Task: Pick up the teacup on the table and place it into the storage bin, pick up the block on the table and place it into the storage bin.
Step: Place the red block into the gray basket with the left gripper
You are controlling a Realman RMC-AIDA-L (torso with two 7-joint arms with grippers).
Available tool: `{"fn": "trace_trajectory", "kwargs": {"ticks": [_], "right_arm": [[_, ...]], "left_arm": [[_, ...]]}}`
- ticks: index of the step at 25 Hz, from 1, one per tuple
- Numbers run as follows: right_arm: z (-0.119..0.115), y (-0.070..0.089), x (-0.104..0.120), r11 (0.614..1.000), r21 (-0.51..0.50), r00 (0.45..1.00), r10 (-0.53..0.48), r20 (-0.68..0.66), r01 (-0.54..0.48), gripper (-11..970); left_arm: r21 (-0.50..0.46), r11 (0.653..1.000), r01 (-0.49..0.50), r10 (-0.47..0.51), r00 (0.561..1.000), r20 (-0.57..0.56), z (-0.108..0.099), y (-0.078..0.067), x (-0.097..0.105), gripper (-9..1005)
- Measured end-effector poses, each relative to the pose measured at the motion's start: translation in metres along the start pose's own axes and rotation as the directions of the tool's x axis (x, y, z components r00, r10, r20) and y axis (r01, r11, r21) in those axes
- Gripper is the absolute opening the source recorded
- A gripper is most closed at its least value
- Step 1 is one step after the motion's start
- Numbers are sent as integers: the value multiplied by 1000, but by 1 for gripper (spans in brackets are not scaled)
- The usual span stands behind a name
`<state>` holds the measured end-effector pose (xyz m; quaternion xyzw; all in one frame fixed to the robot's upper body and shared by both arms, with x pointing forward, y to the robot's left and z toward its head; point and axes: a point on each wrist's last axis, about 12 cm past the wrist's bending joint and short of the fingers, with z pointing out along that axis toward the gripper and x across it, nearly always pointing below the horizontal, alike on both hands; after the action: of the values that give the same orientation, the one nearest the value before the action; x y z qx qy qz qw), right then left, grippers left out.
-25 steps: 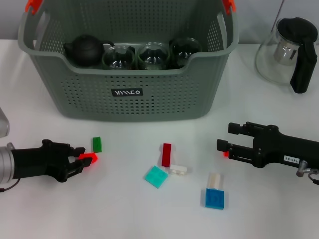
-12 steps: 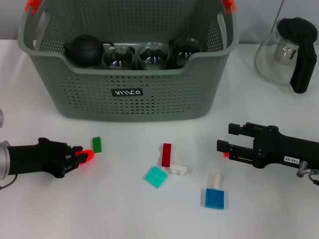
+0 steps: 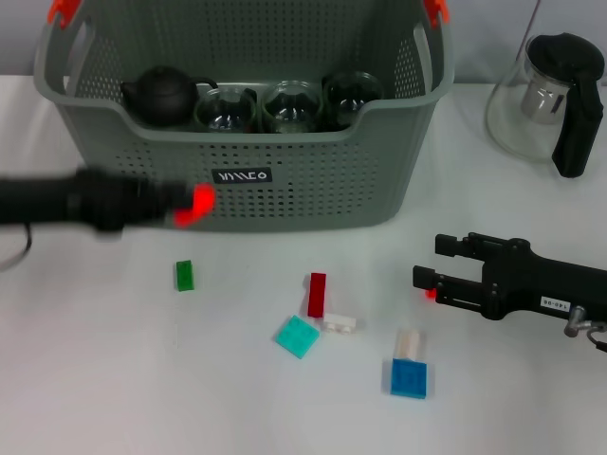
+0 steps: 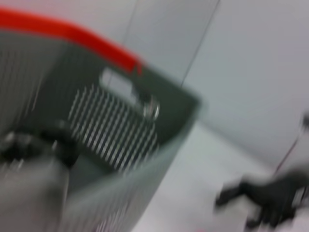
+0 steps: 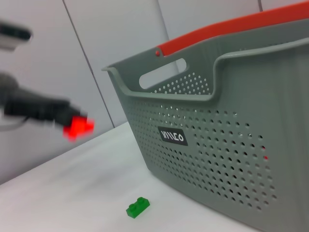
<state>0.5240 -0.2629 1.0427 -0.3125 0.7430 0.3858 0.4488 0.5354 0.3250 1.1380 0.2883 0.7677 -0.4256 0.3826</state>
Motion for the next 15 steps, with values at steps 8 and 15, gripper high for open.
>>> {"fn": "trace_trajectory", "kwargs": {"ticks": [8, 15], "right_arm": [[3, 1, -1, 1000, -7, 1000, -5, 2, 5, 712], [4, 2, -3, 1000, -19, 1000, -5, 10, 6, 712]], "left_arm": [[-67, 998, -20, 22, 999, 33, 45, 13, -94, 243], [-318, 941, -121, 100, 992, -81, 90, 32, -121, 265]]}}
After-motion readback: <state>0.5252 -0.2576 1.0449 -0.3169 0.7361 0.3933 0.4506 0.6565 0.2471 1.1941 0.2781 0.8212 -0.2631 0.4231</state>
